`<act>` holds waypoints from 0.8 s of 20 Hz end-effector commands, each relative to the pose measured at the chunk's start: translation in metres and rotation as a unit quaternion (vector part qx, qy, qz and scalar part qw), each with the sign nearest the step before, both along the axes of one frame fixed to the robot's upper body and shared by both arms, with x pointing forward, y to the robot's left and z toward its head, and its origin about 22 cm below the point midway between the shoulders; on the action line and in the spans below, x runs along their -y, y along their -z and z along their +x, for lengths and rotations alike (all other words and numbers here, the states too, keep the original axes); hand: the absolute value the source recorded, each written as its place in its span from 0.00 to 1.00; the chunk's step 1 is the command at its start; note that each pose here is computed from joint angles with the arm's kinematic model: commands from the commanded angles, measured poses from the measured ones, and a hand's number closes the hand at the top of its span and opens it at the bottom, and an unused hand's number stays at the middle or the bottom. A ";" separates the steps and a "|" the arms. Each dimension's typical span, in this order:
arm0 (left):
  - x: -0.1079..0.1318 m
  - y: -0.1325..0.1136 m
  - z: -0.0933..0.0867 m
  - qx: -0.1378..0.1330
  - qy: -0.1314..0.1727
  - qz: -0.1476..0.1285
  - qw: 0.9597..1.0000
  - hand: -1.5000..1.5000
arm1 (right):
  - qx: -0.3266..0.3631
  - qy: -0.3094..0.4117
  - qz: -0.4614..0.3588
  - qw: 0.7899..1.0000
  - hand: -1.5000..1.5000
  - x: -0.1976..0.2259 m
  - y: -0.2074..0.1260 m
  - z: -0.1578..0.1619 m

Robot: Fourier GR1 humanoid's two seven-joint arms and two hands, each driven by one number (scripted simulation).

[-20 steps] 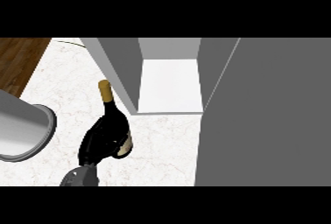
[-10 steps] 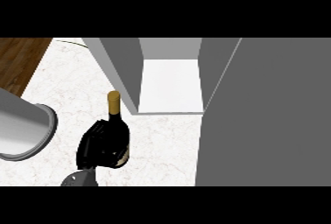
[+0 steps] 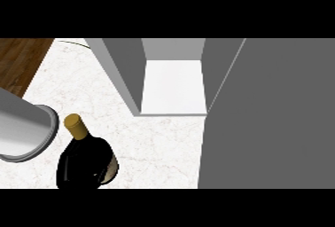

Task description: Pick up the wine, place it into the cabinet and close the cabinet

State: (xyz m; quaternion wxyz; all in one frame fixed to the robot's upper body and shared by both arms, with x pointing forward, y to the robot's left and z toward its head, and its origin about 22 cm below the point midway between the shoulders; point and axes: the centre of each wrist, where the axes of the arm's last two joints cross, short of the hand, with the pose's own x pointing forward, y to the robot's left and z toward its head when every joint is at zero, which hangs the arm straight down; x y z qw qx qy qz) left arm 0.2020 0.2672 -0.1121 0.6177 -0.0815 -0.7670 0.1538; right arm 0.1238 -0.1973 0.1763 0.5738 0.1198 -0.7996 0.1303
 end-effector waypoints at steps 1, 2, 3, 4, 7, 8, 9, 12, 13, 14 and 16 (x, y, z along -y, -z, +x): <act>0.013 -0.013 -0.001 0.017 0.027 -0.011 0.999 1.00 | 0.031 -0.022 0.020 0.999 0.00 0.013 -0.035 -0.044; 0.015 -0.026 0.006 0.030 0.029 -0.012 0.999 1.00 | 0.029 -0.024 0.015 0.999 0.00 0.015 -0.035 -0.049; 0.032 -0.032 0.010 0.034 0.029 -0.002 0.999 1.00 | 0.035 -0.025 0.025 0.999 0.00 0.010 -0.031 -0.038; 0.023 -0.053 0.012 0.038 0.043 0.003 0.998 1.00 | 0.029 -0.020 0.015 0.999 0.00 0.013 -0.028 -0.028; 0.045 -0.063 0.012 0.026 0.059 -0.008 0.998 1.00 | 0.033 -0.023 0.028 0.999 0.00 0.013 -0.030 -0.042; 0.068 -0.067 0.007 0.028 0.061 -0.004 0.998 1.00 | 0.025 -0.021 0.029 0.999 0.00 0.011 -0.032 -0.044; 0.063 -0.086 0.015 0.030 0.055 0.003 0.998 1.00 | 0.025 -0.025 0.025 0.999 0.00 0.010 -0.028 -0.030; 0.080 -0.102 0.011 0.045 0.057 0.008 0.997 1.00 | 0.025 -0.016 0.026 0.999 0.00 0.010 -0.033 -0.040; 0.090 -0.132 0.028 0.046 0.058 0.015 0.997 1.00 | 0.024 -0.023 0.017 0.999 0.00 0.010 -0.023 -0.024; 0.091 -0.121 0.017 0.040 0.055 0.024 0.997 1.00 | 0.020 -0.031 0.022 0.999 0.00 0.014 -0.032 -0.040; 0.102 -0.133 0.029 0.039 0.053 0.018 0.998 1.00 | 0.025 -0.023 0.018 0.999 0.00 0.014 -0.030 -0.035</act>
